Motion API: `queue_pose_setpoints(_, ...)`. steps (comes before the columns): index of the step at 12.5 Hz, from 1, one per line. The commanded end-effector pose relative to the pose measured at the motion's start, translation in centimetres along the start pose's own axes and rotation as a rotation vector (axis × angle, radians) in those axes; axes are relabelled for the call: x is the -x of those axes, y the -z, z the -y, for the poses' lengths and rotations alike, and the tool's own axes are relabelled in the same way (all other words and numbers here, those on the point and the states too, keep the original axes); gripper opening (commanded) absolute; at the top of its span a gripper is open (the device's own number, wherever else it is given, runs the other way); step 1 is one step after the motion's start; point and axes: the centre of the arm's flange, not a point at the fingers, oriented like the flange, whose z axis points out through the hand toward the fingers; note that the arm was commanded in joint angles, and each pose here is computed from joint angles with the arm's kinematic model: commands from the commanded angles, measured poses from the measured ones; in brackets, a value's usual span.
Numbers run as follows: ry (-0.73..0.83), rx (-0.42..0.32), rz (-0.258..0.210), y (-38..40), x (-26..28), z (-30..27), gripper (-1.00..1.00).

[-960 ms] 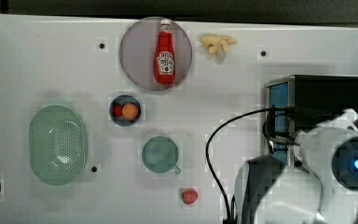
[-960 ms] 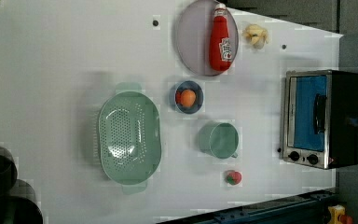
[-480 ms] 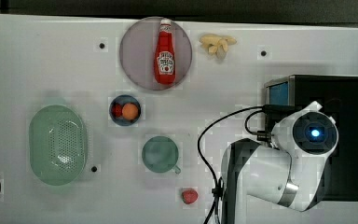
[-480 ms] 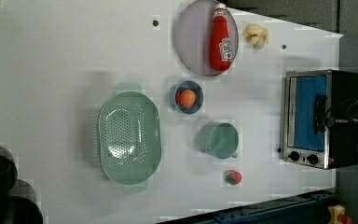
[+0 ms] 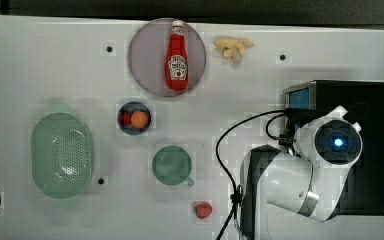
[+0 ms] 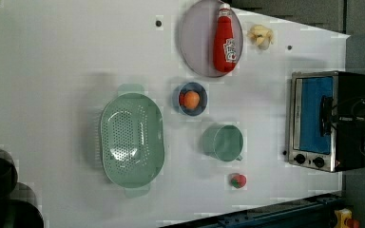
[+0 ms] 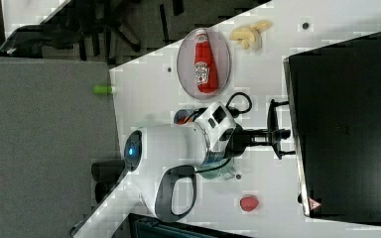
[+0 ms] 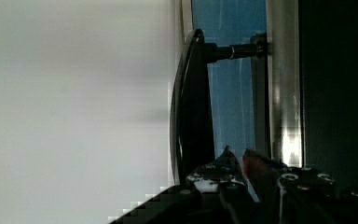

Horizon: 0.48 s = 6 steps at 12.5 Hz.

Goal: Flap open oven.

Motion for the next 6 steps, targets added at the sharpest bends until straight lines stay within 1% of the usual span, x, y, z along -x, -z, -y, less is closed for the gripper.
queue_pose_setpoints(1, 0.065, 0.0, -0.004, -0.1, -0.4, 1.0, -0.65)
queue_pose_setpoints(6, 0.119, -0.008, 0.02, -0.9, -0.5, 5.7, -0.65)
